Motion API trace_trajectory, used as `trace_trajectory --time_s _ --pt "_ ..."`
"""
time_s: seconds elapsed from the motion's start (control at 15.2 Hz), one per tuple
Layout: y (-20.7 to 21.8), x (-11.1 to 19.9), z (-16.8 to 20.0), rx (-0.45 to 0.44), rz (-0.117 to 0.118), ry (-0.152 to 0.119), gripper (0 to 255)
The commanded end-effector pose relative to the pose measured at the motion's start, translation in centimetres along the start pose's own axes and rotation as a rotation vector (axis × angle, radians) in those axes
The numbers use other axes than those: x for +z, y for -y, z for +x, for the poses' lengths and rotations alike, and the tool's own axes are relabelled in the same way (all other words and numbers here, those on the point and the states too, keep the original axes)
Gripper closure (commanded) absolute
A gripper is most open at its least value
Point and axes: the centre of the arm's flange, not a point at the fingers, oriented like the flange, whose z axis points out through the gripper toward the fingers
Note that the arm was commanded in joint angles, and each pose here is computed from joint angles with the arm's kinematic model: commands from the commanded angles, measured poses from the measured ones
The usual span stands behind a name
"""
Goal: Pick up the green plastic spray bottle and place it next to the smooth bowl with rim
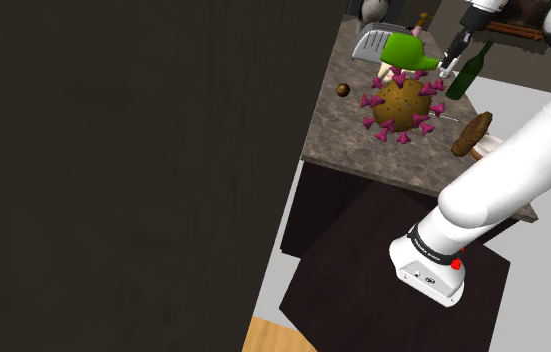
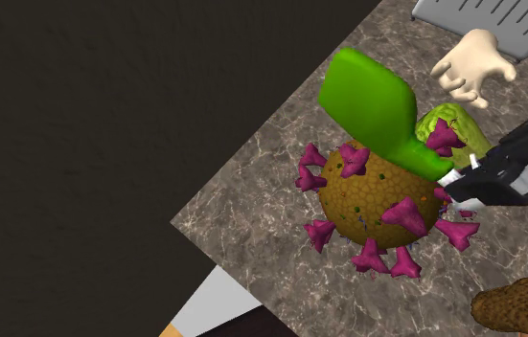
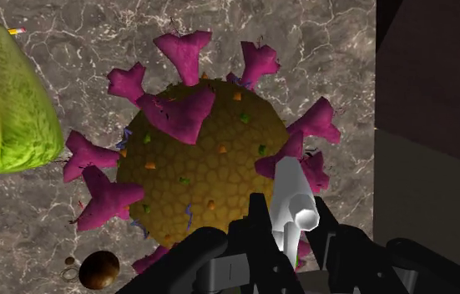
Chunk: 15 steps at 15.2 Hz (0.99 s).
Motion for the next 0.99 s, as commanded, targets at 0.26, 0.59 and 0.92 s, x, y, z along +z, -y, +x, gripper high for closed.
trace_trajectory --time_s 0.26,0.59,0.92 --pt "-0.1 -0.3 -8.0 -0.001 0.0 0.0 255" --pt "-0.2 -0.8 -14.6 -0.001 0.0 0.0 255" --pt "-0.2 -1.3 -21.2 -0.001 0.0 0.0 255"
